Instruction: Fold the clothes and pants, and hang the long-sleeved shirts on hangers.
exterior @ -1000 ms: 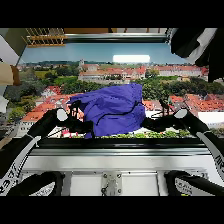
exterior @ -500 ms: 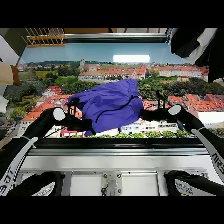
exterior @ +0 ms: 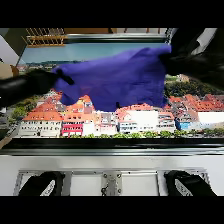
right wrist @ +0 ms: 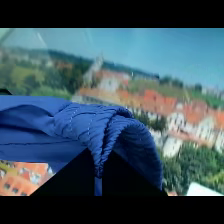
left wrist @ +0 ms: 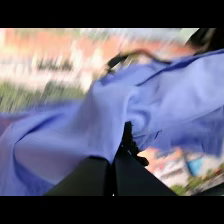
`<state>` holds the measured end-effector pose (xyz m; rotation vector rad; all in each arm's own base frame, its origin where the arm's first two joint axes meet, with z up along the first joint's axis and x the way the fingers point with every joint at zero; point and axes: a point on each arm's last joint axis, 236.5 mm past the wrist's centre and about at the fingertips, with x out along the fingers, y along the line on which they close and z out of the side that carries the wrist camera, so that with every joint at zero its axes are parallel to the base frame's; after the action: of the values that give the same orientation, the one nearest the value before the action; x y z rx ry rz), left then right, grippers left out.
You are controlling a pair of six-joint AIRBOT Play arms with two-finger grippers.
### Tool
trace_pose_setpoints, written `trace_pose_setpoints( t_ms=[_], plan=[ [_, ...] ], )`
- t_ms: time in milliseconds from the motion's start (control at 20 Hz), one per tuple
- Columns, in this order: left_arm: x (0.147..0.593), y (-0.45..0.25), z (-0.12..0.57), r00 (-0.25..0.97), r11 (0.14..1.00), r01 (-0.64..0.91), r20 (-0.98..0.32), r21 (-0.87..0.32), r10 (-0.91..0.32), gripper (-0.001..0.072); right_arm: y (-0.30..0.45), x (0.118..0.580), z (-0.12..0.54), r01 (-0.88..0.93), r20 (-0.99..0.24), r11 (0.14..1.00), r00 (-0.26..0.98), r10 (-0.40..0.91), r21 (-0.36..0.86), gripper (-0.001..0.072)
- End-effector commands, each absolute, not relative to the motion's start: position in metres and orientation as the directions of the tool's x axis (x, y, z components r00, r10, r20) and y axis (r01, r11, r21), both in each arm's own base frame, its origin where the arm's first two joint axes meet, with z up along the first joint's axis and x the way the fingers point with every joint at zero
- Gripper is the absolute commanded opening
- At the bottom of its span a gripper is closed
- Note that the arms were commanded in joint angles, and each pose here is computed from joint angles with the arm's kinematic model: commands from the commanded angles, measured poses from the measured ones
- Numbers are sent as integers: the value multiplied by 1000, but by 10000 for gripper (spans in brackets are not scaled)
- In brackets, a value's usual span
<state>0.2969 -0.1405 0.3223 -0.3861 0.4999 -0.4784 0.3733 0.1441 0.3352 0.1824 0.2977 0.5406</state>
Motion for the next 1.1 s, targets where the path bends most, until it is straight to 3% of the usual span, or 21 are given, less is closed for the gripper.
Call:
trace_pose_setpoints(
  t_ms=[0, 200, 350, 550, 800, 1050],
  plan=[
    [220, -141, 431, 816, 761, 489, -87, -426, -572, 4, 136, 290, 434, -525, -18, 830, 843, 537, 185, 17],
    [182, -145, 478, 783, 697, 588, 72, -410, -618, 4, 138, 239, 445, -548, -1, 800, 825, 566, 244, 17],
    [204, -154, 471, 781, 700, 576, 32, -421, -624, 4, 147, 233, 414, -526, -129, 767, 788, 602, 368, 17],
    [298, -179, 405, 772, 743, 474, -184, -473, -609, 5, 165, 251, 321, -361, -439, 738, 626, 645, 570, 17],
    [449, -193, 279, 757, 812, 281, -401, -512, -515, 5, 174, 318, 205, -210, -660, 786, 444, 607, 582, 17],
    [538, -202, 174, 678, 852, 204, -558, -482, -478, 5, 133, 444, 133, -62, -667, 860, 603, 437, 506, 18]
  ],
)
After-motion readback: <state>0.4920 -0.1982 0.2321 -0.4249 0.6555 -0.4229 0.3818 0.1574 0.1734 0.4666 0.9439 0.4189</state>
